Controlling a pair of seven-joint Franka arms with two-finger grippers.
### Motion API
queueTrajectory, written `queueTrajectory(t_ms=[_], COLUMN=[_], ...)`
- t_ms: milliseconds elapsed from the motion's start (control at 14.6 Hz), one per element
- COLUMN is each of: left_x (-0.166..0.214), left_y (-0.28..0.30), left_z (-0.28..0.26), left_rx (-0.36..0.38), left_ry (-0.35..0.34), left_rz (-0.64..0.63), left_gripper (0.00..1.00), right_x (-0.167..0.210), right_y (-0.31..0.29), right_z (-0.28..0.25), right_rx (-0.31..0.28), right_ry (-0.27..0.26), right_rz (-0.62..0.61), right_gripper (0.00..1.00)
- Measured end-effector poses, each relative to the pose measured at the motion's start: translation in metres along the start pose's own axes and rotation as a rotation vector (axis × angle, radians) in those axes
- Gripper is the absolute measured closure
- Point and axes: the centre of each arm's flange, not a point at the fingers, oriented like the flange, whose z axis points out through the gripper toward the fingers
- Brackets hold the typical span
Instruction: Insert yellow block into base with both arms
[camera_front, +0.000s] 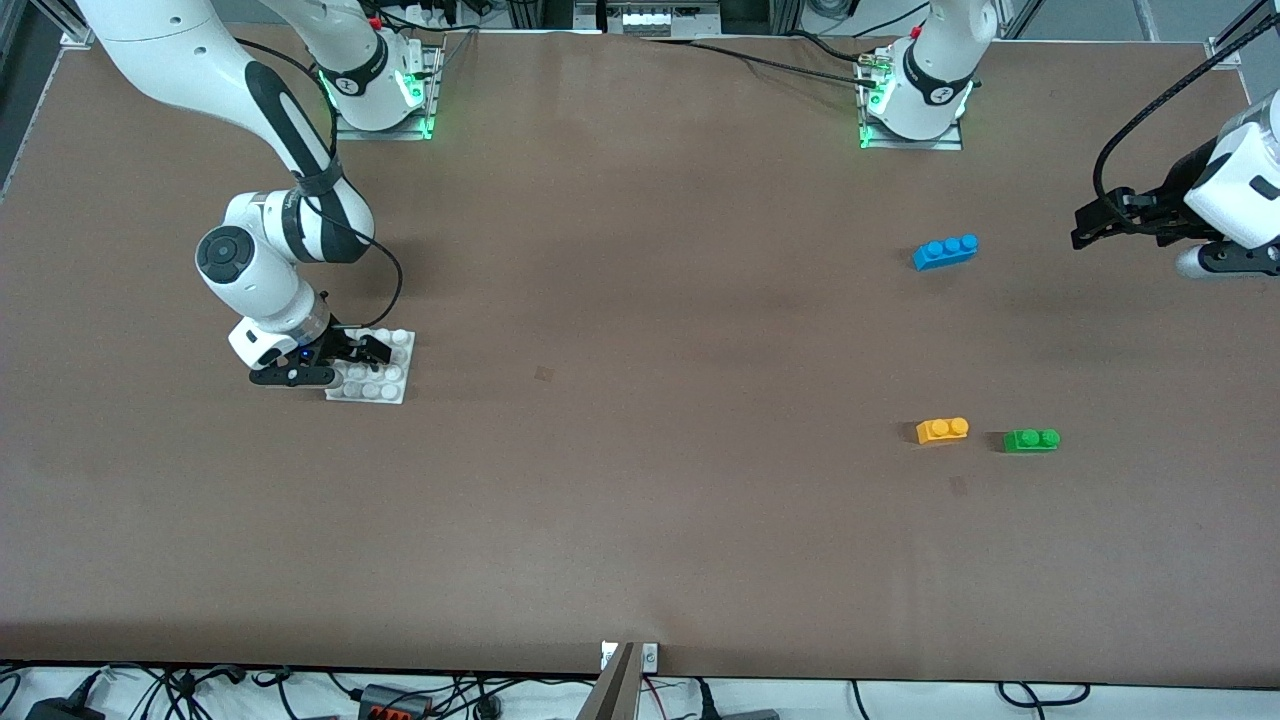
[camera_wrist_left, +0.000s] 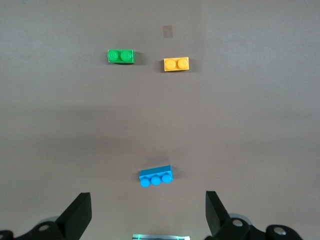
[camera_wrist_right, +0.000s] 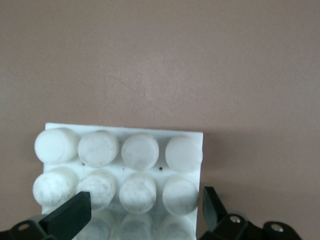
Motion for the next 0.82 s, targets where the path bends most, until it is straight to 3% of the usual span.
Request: queueTrajectory(t_ms=[824], left_x=[0.006], left_y=[-0.014], left_z=[-0.007], left_rx=[-0.069], left_ry=[-0.03], left_rz=[-0.02], left_gripper=[0.0], right_x=[0.003], right_y=[-0.012], right_z=[-0.001], right_rx=[0.01], right_ry=[0.015], right_rz=[-0.025], right_gripper=[0.0])
